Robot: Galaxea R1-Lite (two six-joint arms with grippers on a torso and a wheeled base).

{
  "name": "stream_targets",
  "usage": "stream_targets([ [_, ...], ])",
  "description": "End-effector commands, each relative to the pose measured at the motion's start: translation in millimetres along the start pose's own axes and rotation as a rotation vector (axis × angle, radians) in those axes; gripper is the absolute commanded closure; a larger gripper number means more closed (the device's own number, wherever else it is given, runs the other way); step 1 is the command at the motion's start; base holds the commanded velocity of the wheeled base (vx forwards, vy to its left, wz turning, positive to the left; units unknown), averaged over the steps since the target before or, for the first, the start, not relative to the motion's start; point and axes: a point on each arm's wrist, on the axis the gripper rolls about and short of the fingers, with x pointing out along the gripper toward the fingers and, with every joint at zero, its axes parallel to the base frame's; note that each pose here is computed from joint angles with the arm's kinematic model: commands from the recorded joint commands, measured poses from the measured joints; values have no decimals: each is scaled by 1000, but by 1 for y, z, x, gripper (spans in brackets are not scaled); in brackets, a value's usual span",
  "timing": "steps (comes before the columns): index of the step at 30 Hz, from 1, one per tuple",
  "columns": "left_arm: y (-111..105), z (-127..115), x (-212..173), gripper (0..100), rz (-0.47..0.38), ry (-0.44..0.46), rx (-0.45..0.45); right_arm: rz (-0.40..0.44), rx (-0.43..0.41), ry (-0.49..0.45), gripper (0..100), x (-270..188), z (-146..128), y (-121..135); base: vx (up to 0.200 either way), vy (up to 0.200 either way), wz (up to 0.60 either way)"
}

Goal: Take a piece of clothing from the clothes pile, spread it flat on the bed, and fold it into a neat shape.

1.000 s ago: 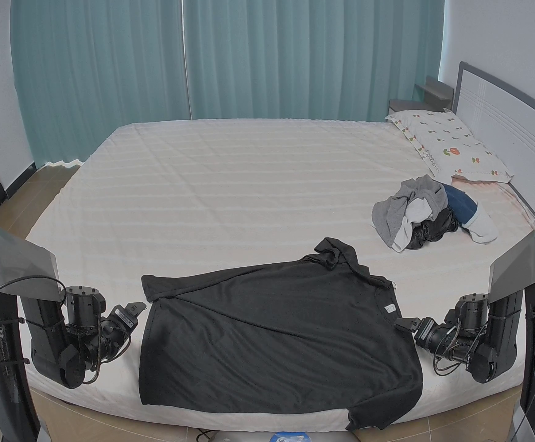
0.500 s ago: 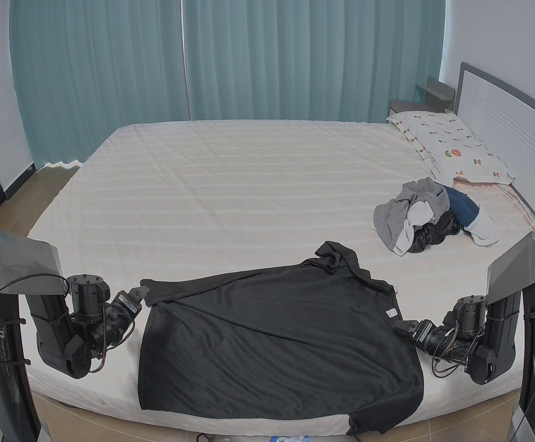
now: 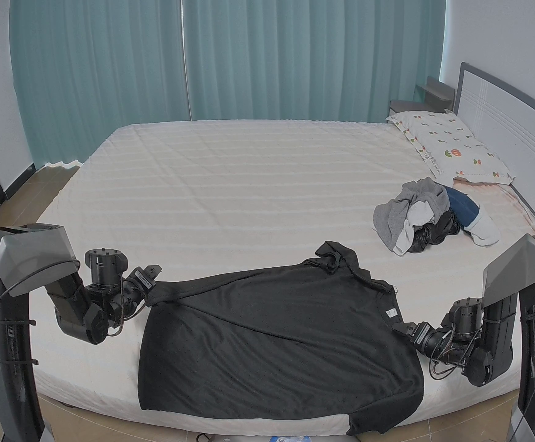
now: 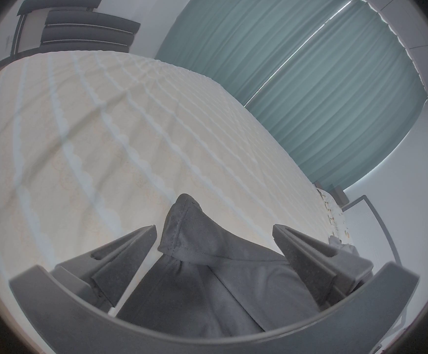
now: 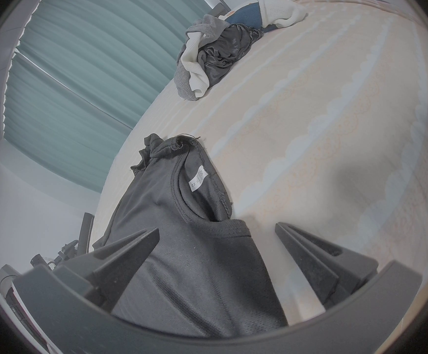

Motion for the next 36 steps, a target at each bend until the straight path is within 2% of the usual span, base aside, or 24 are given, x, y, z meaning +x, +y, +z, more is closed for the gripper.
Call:
stream_targets([
  [1,18,-20,27,0,62,36,38,-1,-6,-3,0,4,-3,0,0,0,0],
  [7,7,-25,37,0,32,28,62,0,-7,-5,0,4,-3,1,0,0,0],
  [12,8,-26,43,0,30,25,66,0,-7,-5,0,4,-3,1,0,0,0],
  [20,10,-26,42,0,63,46,68,0,-7,-5,0,4,-3,1,0,0,0],
  [24,9,-23,35,0,100,14,71,-1,-7,-6,0,4,-3,1,0,0,0],
  [32,8,-22,41,0,130,32,83,-3,-7,-5,0,4,-3,0,0,0,0],
  [33,7,-22,44,100,137,40,83,-3,-7,-5,0,4,-3,0,0,0,0],
  [36,5,-18,51,100,144,17,78,-3,-7,-5,0,4,-3,0,0,0,0],
])
